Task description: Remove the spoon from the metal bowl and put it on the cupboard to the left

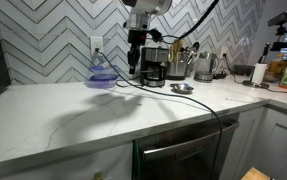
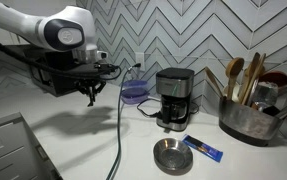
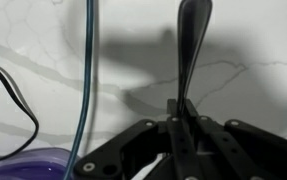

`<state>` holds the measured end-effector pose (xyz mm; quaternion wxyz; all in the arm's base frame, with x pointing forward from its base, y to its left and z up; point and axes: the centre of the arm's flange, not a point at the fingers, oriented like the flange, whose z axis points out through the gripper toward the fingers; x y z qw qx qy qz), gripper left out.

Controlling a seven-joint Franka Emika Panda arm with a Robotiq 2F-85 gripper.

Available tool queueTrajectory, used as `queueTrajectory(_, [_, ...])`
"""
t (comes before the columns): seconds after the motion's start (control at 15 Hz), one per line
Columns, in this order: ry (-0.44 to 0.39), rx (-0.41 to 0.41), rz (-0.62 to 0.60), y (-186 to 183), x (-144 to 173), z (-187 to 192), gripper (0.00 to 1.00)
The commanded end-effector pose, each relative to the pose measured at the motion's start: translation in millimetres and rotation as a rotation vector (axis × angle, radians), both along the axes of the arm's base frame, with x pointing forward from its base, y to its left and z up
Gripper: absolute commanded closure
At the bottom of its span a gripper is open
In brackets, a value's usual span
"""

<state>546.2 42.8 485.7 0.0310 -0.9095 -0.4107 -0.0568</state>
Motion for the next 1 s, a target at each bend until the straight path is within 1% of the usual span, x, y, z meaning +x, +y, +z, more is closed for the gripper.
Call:
queueTrajectory(0.0, [-0.059, 0.005, 0.093, 35, 13, -12, 0.98])
queueTrajectory(0.13, [-0.102, 0.013, 0.149, 50, 18, -16, 0.98])
queueTrajectory(0.2, [-0.121, 0.033, 0.172, 53, 20, -16, 0.98])
queueTrajectory(0.27, [-0.09, 0.008, 0.117, 51, 13, -11, 0.93])
queueTrajectory(0.4, [-0.107, 0.012, 0.143, 56, 16, -15, 0.93])
queueTrajectory(0.67, [-0.111, 0.011, 0.151, 56, 17, -14, 0.93])
queueTrajectory(0.73, [-0.113, 0.011, 0.151, 56, 17, -14, 0.98])
queueTrajectory(0.93, [-0.153, 0.033, 0.163, 55, 34, -22, 0.98])
